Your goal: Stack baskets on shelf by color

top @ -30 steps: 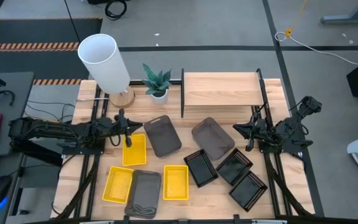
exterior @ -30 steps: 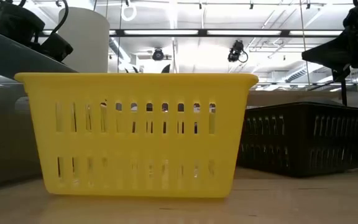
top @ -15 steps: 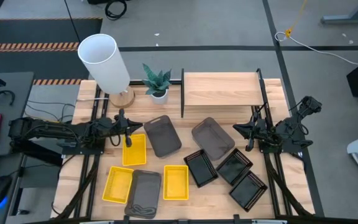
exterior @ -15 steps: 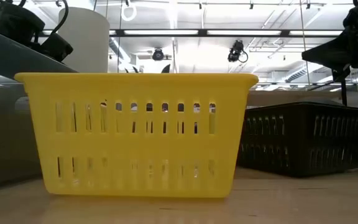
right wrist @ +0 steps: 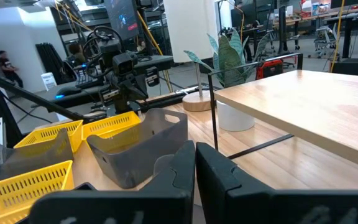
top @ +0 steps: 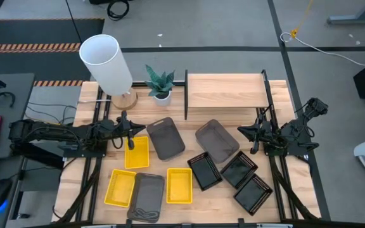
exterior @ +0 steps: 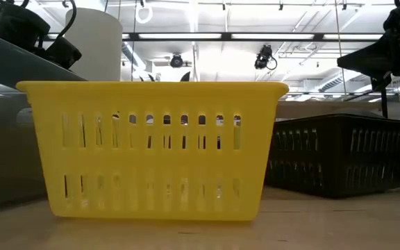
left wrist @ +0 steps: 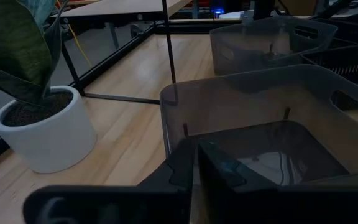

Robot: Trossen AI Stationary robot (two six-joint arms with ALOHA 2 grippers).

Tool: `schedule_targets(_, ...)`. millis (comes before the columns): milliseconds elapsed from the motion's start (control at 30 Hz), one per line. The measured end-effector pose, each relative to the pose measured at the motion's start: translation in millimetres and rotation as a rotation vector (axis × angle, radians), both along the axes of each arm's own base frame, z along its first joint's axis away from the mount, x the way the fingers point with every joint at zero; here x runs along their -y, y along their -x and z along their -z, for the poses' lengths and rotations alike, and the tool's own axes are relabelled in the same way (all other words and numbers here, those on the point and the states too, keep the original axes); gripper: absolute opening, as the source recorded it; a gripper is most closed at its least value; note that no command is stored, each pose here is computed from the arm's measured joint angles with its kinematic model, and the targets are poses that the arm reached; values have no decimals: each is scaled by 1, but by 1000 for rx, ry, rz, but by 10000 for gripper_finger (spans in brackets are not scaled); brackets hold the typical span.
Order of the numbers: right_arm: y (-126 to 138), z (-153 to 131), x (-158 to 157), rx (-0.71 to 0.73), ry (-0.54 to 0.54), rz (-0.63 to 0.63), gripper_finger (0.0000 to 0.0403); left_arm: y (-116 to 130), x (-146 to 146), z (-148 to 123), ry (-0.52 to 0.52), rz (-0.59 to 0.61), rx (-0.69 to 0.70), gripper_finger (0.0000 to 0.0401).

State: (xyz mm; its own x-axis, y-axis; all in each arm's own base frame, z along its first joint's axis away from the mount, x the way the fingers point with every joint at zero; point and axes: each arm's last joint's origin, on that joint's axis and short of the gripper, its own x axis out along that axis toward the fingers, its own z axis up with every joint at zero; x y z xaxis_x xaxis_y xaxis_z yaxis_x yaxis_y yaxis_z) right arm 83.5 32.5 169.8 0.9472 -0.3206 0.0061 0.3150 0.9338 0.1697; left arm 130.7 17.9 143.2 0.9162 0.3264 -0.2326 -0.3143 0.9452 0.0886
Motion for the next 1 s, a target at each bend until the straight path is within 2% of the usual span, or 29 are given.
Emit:
schedule_targets(267, 0, -1, 0, 9, -4, 3, 19, 0, 0, 0, 0, 0, 0, 32)
schedule_targets(367, 0, -8, 2, 73, -56, 32, 19, 0, 0, 0, 0, 0, 0, 28)
schedule_targets(433, 1, -16, 5, 177, -170, 80, 19, 0, 0, 0, 0, 0, 0, 28)
schedule_targets(533, 6, -33, 11, 396, -424, 124, 19, 0, 0, 0, 0, 0, 0, 33)
schedule_targets(600, 8, -40, 13, 496, -514, 95, 19, 0, 0, 0, 0, 0, 0, 36)
schedule_targets(800, 10, -49, 13, 601, -549, -80, 19, 0, 0, 0, 0, 0, 0, 32)
schedule_targets(1000, 9, -51, 9, 661, -757, -275, 19, 0, 0, 0, 0, 0, 0, 26)
